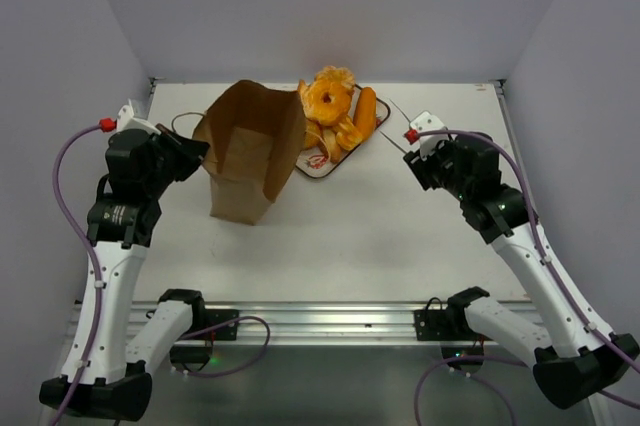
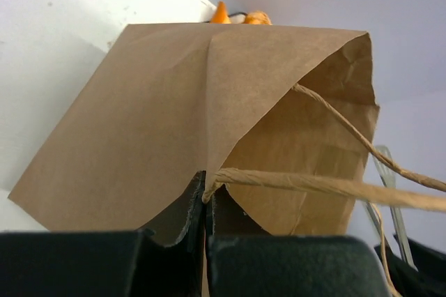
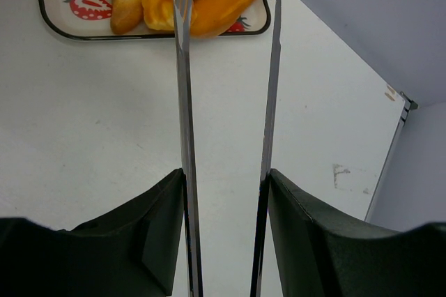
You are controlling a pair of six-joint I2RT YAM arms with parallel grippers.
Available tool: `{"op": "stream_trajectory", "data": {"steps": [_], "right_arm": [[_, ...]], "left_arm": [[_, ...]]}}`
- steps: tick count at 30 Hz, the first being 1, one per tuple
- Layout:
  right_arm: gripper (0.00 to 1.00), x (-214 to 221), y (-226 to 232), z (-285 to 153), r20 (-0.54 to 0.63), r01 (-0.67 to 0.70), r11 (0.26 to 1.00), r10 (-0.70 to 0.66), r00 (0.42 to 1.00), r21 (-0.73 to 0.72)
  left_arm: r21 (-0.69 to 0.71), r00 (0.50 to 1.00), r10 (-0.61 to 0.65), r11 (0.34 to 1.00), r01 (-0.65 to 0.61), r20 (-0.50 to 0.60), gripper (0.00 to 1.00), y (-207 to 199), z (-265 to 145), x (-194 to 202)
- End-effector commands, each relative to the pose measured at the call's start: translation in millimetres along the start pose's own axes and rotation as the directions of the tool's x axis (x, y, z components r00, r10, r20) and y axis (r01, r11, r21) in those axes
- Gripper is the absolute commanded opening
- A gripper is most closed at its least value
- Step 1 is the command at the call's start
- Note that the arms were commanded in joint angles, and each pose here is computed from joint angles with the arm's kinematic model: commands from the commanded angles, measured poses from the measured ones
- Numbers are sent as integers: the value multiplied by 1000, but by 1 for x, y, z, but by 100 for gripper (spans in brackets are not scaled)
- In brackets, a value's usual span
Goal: Take the fake bread out of the paper bag
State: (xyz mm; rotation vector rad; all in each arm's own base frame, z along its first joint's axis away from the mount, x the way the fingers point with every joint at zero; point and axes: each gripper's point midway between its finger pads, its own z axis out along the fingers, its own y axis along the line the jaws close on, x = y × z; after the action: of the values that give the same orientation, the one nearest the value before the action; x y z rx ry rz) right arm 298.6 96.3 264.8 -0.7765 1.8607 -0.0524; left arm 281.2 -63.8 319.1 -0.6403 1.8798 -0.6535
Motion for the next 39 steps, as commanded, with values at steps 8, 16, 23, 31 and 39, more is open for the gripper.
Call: {"op": "stream_trajectory", "data": {"steps": [8, 16, 23, 31, 39], "right_arm": [[52, -5, -4, -7, 40, -34, 999, 33, 999, 16], [52, -2, -5, -8, 39, -37, 999, 36, 999, 23], [52, -1, -2, -6, 37, -41, 999, 41, 998, 0], [52, 10, 6, 2, -15, -62, 997, 62, 998, -43], [52, 49, 3, 33, -181, -164, 984, 150, 972, -64]], "left_arm": [[-204, 983, 5, 978, 34, 185, 0, 37, 7, -38], [-311, 985, 71, 950, -19, 158, 15, 78, 14, -24], [-301, 976, 94, 953, -31, 195, 45, 68, -8, -36], [-195, 969, 113, 978, -69, 222, 86, 39, -24, -45], [-70, 949, 197, 980, -186, 248, 90, 2, -51, -56]]}}
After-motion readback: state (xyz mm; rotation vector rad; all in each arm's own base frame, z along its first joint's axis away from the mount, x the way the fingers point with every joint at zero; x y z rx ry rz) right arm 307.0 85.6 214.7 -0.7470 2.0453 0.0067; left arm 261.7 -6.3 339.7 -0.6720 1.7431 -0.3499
